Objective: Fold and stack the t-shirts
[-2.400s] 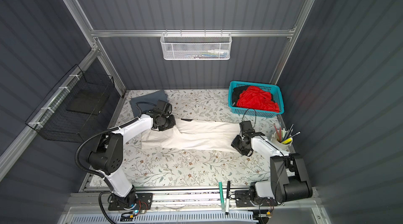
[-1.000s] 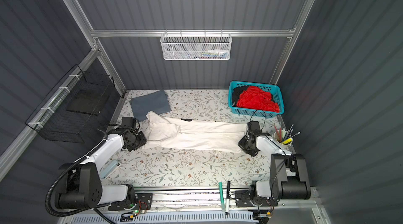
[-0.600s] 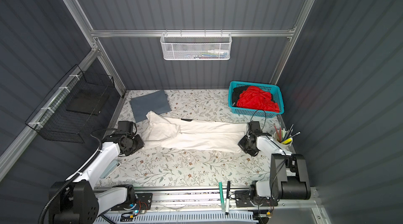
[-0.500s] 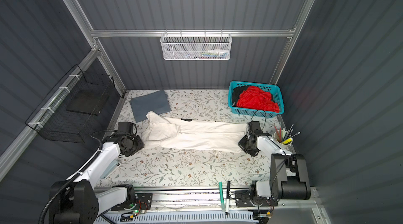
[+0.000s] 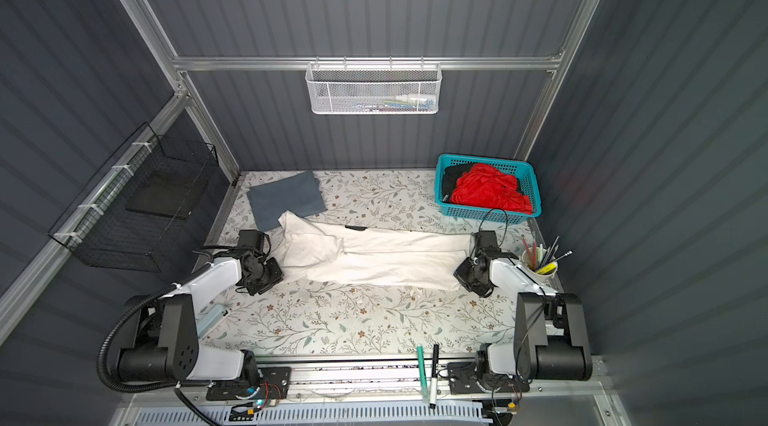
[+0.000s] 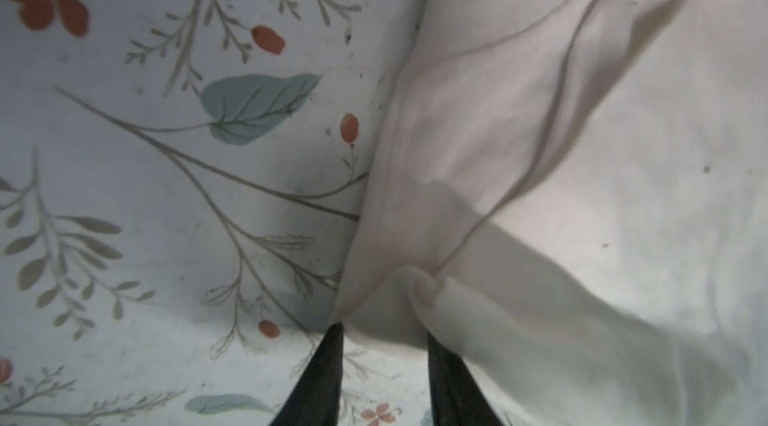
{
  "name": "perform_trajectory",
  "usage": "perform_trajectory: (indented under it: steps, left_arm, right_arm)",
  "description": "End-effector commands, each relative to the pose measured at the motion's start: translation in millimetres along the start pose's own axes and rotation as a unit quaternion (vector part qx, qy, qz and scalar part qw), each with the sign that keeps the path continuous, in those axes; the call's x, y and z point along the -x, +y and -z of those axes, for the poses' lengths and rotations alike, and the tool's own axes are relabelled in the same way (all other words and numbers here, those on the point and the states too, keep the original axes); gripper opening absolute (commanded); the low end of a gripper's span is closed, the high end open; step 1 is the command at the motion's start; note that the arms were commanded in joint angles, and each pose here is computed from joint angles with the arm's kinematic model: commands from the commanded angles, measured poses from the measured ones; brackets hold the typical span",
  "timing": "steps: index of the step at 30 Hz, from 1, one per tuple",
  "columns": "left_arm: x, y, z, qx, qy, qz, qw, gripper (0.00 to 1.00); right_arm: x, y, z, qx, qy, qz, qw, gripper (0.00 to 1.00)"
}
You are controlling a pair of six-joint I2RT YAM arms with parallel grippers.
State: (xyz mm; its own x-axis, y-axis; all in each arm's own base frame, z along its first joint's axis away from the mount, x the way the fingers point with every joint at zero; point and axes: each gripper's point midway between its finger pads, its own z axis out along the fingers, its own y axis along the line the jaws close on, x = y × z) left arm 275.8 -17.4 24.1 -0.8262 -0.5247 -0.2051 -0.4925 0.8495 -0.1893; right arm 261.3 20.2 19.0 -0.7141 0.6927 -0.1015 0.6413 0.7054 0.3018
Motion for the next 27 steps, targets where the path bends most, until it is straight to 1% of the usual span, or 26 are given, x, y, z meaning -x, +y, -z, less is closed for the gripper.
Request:
perform_trajectory:
  steps: [1, 3, 5, 7, 8, 9, 10, 15, 18, 20, 23, 25, 27]
  left_arm:
    - [14.2, 1.0, 2.2, 0.016, -0.021, -0.009, 1.0, 0.35]
    - [15.3, 6.5, -1.6, 0.031, -0.013, -0.007, 0.999, 0.33]
    - [12.7, 9.1, -7.2, 0.037, 0.001, -0.002, 0.999, 0.27]
    - [8.1, 13.1, -13.4, 0.042, 0.012, 0.002, 0.999, 0.2]
    - [7.4, 15.5, -13.9, 0.047, 0.014, 0.005, 0.999, 0.15]
    - [7.6, 18.7, -12.9, 0.052, 0.011, 0.01, 0.999, 0.04]
    - [7.2, 22.7, -10.5, 0.058, 0.008, 0.016, 0.998, 0.0]
    - [2.4, 32.5, 16.9, 0.072, -0.006, 0.031, 0.997, 0.0]
    - [-8.6, 39.9, 40.2, 0.074, -0.014, 0.056, 0.996, 0.0]
    - [-16.9, 43.9, 49.1, 0.071, -0.018, 0.076, 0.994, 0.0]
    - [-29.2, 42.9, 49.3, 0.056, -0.002, 0.087, 0.995, 0.0]
    - [-36.7, 46.9, 46.6, 0.065, 0.013, 0.089, 0.994, 0.0]
    - [-41.0, 51.6, 46.0, 0.072, 0.013, 0.095, 0.993, 0.0]
  right_arm:
    - [-4.2, -4.3, 2.5, -0.004, 0.008, 0.004, 1.0, 0.02]
    - [-3.8, -4.8, 2.8, -0.005, 0.008, 0.004, 1.0, 0.02]
    - [-3.8, -7.1, 3.1, -0.004, 0.011, -0.003, 1.0, 0.03]
    - [-2.3, -9.9, 3.2, 0.011, 0.016, -0.025, 0.999, 0.03]
    - [-1.6, -11.1, 2.5, 0.021, 0.021, -0.038, 0.999, 0.02]
    - [0.2, -12.0, 3.3, 0.033, 0.025, -0.053, 0.998, 0.0]
    - [0.8, -13.2, 4.1, 0.039, 0.028, -0.061, 0.997, 0.0]
    - [0.4, -19.2, 16.3, 0.024, 0.02, -0.056, 0.998, 0.0]
    - [-9.5, -23.1, 22.6, 0.025, 0.02, -0.06, 0.998, 0.0]
    - [-17.5, -25.5, 25.7, 0.028, 0.018, -0.064, 0.997, 0.0]
    - [-34.2, -27.2, 28.3, 0.028, 0.025, -0.064, 0.997, 0.0]
    - [-45.4, -26.8, 31.3, 0.029, 0.028, -0.061, 0.997, 0.0]
    - [-55.4, -28.5, 33.0, 0.025, 0.03, -0.058, 0.998, 0.0]
